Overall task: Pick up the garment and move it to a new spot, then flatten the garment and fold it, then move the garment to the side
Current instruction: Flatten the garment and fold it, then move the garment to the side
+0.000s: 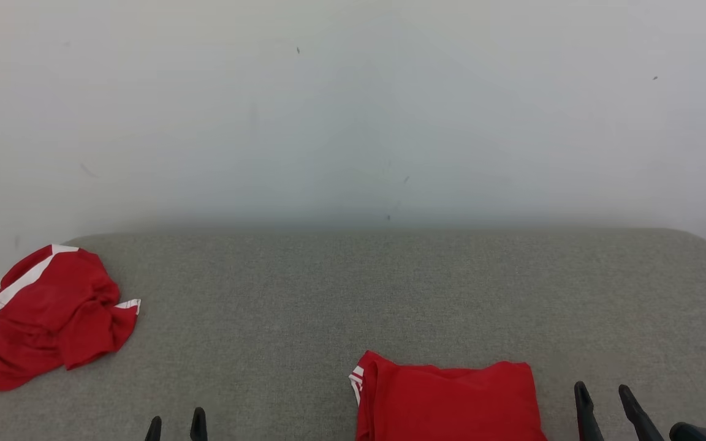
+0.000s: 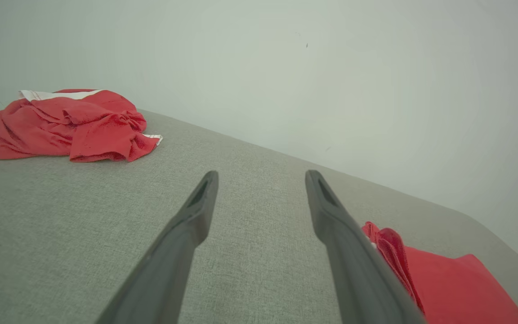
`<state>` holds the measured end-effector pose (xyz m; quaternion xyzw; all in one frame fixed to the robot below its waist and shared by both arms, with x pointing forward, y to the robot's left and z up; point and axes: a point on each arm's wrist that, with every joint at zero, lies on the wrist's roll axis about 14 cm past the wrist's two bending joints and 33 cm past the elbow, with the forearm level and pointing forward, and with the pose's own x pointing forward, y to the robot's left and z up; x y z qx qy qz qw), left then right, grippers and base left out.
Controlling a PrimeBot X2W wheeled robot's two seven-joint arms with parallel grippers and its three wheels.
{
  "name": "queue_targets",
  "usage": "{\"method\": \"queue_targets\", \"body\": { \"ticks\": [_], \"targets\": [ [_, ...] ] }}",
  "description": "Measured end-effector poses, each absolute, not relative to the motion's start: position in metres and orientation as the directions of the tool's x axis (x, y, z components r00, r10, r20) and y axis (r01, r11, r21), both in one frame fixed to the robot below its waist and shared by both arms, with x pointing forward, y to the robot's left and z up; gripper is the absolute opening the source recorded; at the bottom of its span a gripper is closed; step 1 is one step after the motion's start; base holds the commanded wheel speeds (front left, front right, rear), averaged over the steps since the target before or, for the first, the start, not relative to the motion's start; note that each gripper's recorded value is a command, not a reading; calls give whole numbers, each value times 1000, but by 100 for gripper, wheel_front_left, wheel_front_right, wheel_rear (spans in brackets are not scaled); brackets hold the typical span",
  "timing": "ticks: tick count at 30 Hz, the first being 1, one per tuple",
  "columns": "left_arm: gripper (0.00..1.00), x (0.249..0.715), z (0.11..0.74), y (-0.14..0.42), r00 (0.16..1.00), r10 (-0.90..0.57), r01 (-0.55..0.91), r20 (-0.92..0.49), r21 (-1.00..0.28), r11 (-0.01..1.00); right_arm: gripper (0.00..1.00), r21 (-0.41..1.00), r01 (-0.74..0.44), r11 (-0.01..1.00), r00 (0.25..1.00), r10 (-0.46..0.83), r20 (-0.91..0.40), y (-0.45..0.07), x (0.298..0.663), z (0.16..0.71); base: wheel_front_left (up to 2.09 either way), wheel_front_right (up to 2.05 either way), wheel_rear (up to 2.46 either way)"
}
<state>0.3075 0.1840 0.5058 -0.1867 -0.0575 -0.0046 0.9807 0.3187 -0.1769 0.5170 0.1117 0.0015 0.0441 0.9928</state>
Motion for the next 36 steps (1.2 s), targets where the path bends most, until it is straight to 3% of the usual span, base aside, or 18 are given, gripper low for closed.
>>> {"method": "queue_targets", "body": {
  "ticks": [10, 33, 36],
  "targets": [
    [100, 306, 514, 173, 987, -82, 122, 138, -305, 945, 100, 248, -54, 967, 999, 50, 20, -185, 299, 515, 0, 0, 0],
    [100, 303, 509, 181, 991, -48, 85, 126, -305, 949, 100, 274, -95, 957, 995, 93, 19, -170, 302, 513, 0, 0, 0],
    [100, 304, 508, 181, 991, -50, 86, 124, -303, 949, 100, 286, -92, 954, 993, 108, -40, -168, 304, 502, 0, 0, 0]
  ]
}}
